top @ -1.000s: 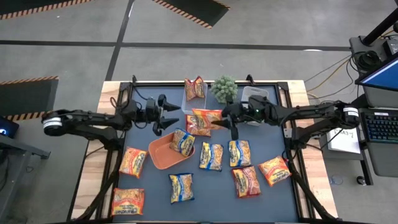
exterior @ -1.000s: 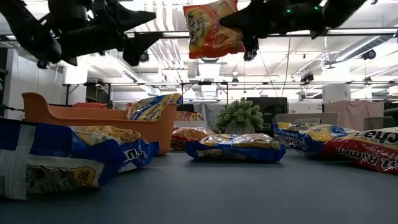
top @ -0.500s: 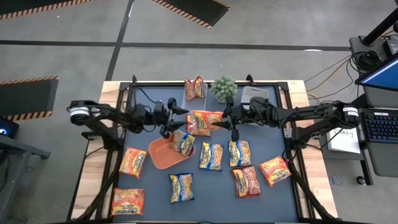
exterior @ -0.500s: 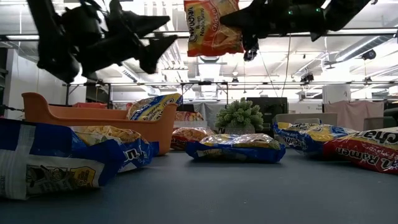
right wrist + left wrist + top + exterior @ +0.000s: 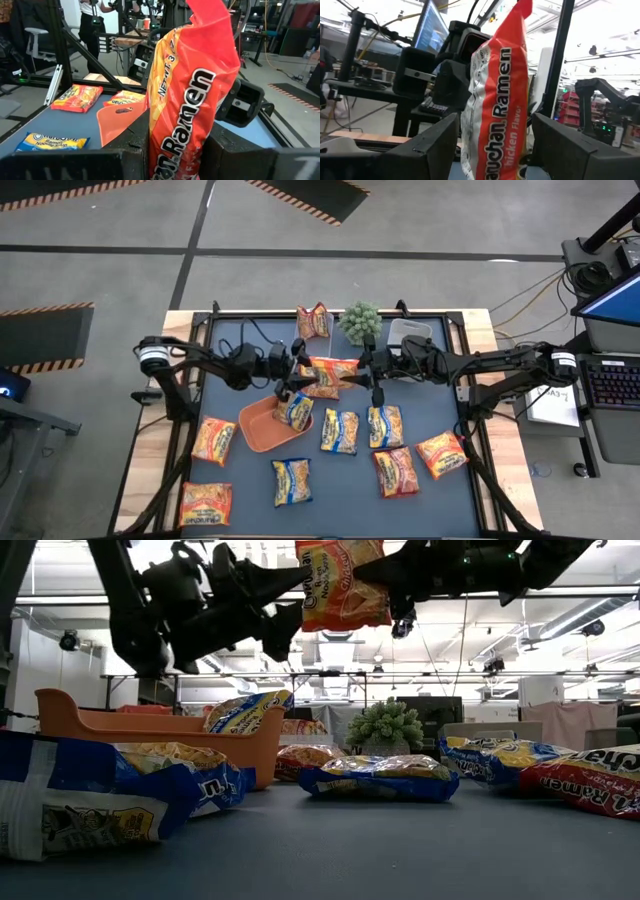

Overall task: Sort Maruchan noodles
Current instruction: Put the orange noodle pack into the gray bin

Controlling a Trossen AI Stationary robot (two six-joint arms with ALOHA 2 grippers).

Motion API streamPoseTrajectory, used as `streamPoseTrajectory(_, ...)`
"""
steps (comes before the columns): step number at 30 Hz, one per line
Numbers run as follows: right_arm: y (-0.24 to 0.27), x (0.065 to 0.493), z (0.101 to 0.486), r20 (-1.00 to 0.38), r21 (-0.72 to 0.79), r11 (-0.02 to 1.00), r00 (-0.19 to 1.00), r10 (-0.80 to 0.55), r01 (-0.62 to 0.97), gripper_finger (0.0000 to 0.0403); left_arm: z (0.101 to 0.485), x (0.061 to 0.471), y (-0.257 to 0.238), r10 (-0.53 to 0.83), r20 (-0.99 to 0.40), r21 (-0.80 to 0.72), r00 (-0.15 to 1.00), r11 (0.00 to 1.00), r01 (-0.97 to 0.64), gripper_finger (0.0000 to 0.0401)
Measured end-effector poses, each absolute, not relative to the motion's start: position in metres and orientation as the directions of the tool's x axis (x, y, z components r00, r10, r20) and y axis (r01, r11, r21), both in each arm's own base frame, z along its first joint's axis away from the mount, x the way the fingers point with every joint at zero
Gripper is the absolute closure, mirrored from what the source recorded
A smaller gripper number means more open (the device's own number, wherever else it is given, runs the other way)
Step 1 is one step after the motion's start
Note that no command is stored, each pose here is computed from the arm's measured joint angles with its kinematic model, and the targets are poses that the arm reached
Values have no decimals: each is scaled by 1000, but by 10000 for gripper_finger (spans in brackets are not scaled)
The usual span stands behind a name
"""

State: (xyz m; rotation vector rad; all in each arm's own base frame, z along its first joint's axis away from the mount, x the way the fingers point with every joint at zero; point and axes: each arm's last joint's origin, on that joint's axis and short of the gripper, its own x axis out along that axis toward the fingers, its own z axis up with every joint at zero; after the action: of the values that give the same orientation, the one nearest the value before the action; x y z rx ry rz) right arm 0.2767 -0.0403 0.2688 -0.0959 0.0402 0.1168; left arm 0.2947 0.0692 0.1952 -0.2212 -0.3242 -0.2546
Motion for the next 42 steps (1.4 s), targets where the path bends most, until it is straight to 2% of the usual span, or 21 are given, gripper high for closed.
streamPoseTrajectory(11,-40,277,269,-48,-92,989,992,114,-118,310,196,308,69,-241,338,-164,910,937,309,174)
streamPoseTrajectory(14,-40,277,269,-48,-88,989,992,114,-117,310,194,308,69,-235,329,-165,915,939,301,197)
streamPoseTrajectory(21,-40,277,269,-49,-77,990,992,112,-116,310,193,309,70,-229,315,-176,921,939,294,279)
streamPoseTrajectory(24,-41,277,269,-49,-51,995,995,88,-90,307,193,309,70,-229,314,-177,921,939,294,299)
streamPoseTrajectory(37,-42,270,272,-86,42,999,996,25,-22,193,192,308,70,-228,306,-179,924,940,291,308)
streamPoseTrajectory(42,-42,258,286,-153,57,998,988,-25,34,156,188,307,69,-225,280,-186,933,941,283,310)
